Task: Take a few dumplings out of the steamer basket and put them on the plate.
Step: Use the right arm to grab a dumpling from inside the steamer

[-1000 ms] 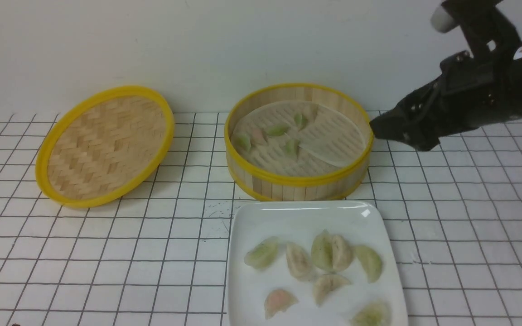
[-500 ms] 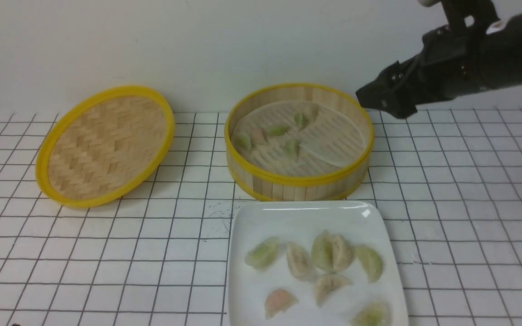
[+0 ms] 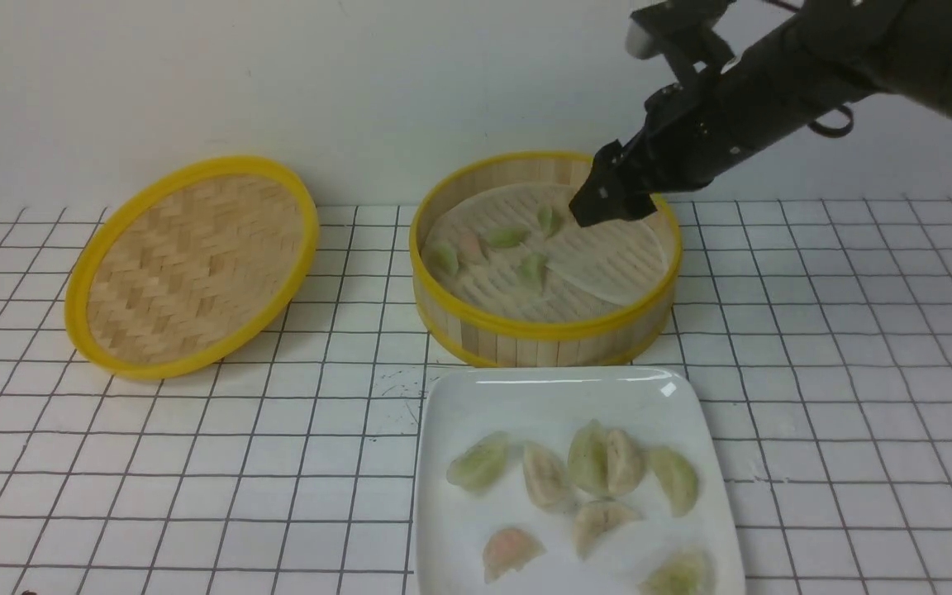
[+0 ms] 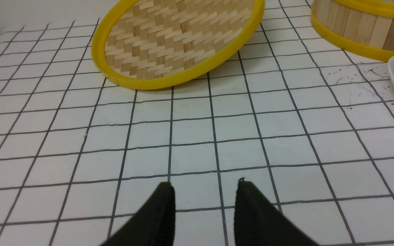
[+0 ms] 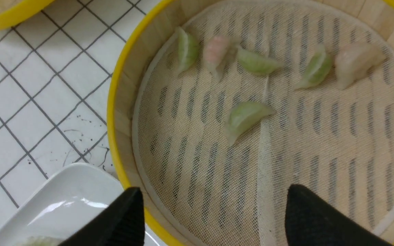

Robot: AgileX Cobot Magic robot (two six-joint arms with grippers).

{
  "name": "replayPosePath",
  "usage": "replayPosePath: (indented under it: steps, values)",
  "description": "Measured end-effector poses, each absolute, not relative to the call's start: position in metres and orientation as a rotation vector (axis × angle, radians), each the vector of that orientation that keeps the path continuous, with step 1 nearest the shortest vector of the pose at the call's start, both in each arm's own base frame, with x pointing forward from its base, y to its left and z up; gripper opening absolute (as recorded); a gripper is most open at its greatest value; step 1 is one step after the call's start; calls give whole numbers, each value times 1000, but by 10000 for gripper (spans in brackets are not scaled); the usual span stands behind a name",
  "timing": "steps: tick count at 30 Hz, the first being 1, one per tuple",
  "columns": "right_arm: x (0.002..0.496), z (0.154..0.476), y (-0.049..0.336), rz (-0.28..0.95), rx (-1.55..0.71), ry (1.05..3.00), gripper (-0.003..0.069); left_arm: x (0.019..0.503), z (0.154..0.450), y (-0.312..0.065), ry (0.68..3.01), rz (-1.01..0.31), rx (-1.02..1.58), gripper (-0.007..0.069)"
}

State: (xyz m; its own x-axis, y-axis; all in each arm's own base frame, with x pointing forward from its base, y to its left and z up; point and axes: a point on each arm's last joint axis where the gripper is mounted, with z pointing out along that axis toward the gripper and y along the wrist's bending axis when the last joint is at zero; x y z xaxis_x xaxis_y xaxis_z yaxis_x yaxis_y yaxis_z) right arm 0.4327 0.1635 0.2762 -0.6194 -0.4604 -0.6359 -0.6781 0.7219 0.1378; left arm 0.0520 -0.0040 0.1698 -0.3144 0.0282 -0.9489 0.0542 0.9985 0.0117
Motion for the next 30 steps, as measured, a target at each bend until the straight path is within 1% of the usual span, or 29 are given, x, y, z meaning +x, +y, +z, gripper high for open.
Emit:
replayPosePath:
  steps: [4,9,14,19,25,30]
  values:
    - [445,259,178,550,-874,2366,496,52,170,-4,1891,-26,59,225]
    - [451,243,184,611,-849,2393,496,52,170,-4,1891,-26,59,225]
    - [460,227,186,603,-798,2387,496,52,170,-4,1891,-26,59,225]
    - [467,223,186,586,-745,2353,496,52,170,-4,1891,-26,59,225]
    - [472,202,190,645,-696,2387,496,52,170,-4,1891,-26,59,225]
    - [475,191,191,653,-680,2394,496,52,170,-4,1891,-26,59,225]
